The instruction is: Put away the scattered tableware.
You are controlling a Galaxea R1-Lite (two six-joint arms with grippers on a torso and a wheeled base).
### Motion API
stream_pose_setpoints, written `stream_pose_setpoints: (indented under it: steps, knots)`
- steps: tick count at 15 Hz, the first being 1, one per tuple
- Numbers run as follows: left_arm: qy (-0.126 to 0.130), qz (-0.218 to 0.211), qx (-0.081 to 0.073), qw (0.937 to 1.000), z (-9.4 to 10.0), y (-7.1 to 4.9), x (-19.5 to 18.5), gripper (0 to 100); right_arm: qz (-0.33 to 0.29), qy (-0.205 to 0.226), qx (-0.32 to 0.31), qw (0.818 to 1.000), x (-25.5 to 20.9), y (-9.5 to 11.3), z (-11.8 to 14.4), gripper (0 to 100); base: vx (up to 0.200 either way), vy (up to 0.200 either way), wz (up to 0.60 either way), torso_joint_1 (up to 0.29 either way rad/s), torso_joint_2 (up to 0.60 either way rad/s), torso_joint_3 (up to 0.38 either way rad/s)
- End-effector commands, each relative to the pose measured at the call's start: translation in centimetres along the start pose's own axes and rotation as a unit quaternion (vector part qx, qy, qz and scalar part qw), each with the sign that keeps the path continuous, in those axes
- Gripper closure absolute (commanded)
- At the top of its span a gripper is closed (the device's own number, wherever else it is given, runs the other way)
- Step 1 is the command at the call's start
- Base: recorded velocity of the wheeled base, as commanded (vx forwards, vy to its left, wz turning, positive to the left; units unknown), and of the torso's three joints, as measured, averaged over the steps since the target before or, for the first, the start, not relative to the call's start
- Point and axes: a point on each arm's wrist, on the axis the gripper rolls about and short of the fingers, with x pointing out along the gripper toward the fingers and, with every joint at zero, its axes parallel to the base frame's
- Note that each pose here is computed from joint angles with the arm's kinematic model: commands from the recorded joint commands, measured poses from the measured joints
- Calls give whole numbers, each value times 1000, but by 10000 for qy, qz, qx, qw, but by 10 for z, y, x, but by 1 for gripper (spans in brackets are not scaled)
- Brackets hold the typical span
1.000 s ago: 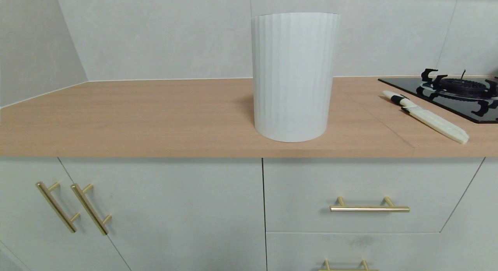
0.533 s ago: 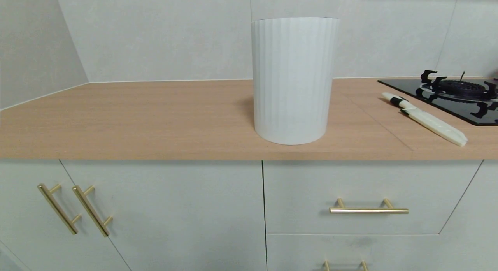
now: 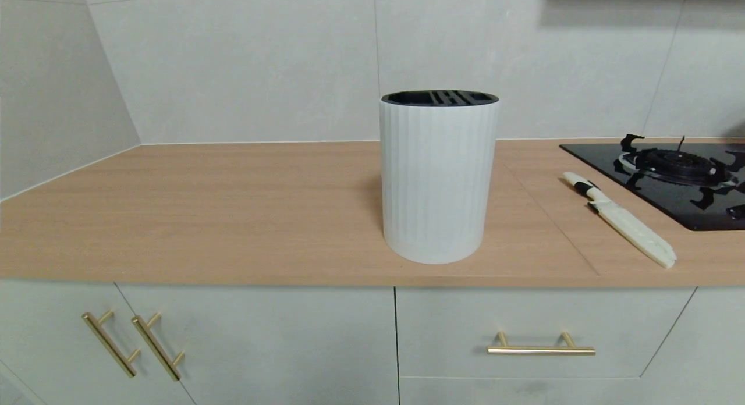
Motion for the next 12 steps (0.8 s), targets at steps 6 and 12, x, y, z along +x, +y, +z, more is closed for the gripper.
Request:
stream_pose_setpoints:
  steps: [6, 12]
  knots:
    - [1, -3, 0, 10000, 0, 0, 0, 0, 0, 5, 2, 10000, 0, 0, 0, 0, 0, 0, 0, 186, -471, -283]
    - [1, -3, 0, 10000, 0, 0, 0, 0, 0, 5, 2, 10000, 0, 0, 0, 0, 0, 0, 0, 218, -491, -280]
